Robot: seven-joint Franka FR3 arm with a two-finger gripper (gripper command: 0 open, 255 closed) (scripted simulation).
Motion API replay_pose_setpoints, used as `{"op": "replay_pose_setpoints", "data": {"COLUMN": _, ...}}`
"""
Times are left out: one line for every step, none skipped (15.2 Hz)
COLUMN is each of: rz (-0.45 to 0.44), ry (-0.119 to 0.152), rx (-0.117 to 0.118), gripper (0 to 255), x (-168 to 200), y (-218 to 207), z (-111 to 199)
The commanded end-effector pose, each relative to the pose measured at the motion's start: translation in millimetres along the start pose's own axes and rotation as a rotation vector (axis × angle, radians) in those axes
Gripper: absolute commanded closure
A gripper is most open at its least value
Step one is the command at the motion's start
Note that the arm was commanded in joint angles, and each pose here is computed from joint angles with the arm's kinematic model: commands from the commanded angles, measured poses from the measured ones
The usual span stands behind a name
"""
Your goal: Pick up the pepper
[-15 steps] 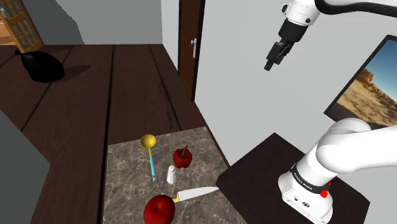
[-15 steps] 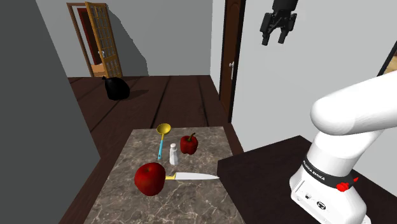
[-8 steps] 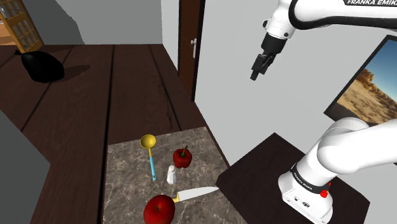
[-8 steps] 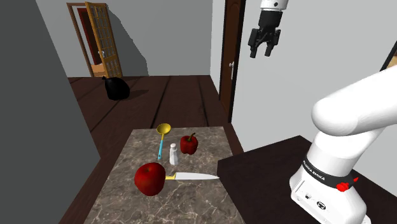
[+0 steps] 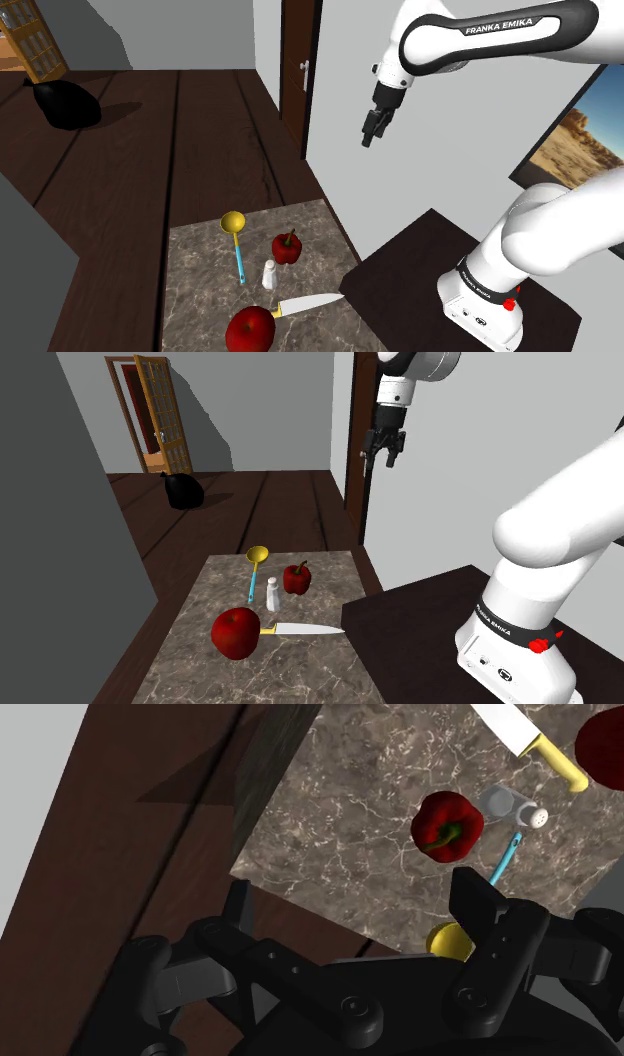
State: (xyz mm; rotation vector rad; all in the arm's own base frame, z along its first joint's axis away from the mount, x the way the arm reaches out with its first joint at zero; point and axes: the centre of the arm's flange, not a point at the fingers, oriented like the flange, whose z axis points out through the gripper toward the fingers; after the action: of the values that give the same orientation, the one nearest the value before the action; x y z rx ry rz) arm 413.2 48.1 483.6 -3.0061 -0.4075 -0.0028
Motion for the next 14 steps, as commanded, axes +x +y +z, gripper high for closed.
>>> {"op": "replay_pose_setpoints", "data": {"rz": -0.020, "ry": -0.018, "rx": 0.022, "gripper": 0, "x": 13, "y": -5, "z": 27}}
{"op": "replay_pose_setpoints", "data": {"rz": -0.030, "ry": -0.027, "rx": 0.033, "gripper": 0, "x": 20, "y": -8, "z": 38}}
{"op": "replay_pose_setpoints", "data": {"rz": -0.040, "ry": -0.036, "rx": 0.044, "gripper": 0, "x": 27, "y": -11, "z": 49}}
{"op": "replay_pose_setpoints", "data": {"rz": -0.050, "ry": -0.045, "rx": 0.055, "gripper": 0, "x": 34, "y": -14, "z": 60}}
{"op": "replay_pose_setpoints", "data": {"rz": -0.060, "ry": -0.054, "rx": 0.066, "gripper": 0, "x": 41, "y": -17, "z": 71}}
{"op": "replay_pose_setpoints", "data": {"rz": -0.070, "ry": -0.063, "rx": 0.076, "gripper": 0, "x": 48, "y": -20, "z": 83}}
{"op": "replay_pose_setpoints", "data": {"rz": -0.081, "ry": -0.072, "rx": 0.087, "gripper": 0, "x": 55, "y": -24, "z": 94}}
{"op": "replay_pose_setpoints", "data": {"rz": -0.091, "ry": -0.081, "rx": 0.098, "gripper": 0, "x": 61, "y": -27, "z": 105}}
{"op": "replay_pose_setpoints", "data": {"rz": -0.101, "ry": -0.090, "rx": 0.109, "gripper": 0, "x": 67, "y": -31, "z": 116}}
{"op": "replay_pose_setpoints", "data": {"rz": -0.111, "ry": -0.099, "rx": 0.120, "gripper": 0, "x": 74, "y": -36, "z": 128}}
{"op": "replay_pose_setpoints", "data": {"rz": -0.121, "ry": -0.108, "rx": 0.131, "gripper": 0, "x": 80, "y": -40, "z": 139}}
{"op": "replay_pose_setpoints", "data": {"rz": -0.131, "ry": -0.117, "rx": 0.141, "gripper": 0, "x": 85, "y": -44, "z": 151}}
{"op": "replay_pose_setpoints", "data": {"rz": -0.141, "ry": -0.126, "rx": 0.152, "gripper": 0, "x": 91, "y": -49, "z": 162}}
{"op": "replay_pose_setpoints", "data": {"rz": -0.151, "ry": -0.135, "rx": 0.163, "gripper": 0, "x": 97, "y": -54, "z": 173}}
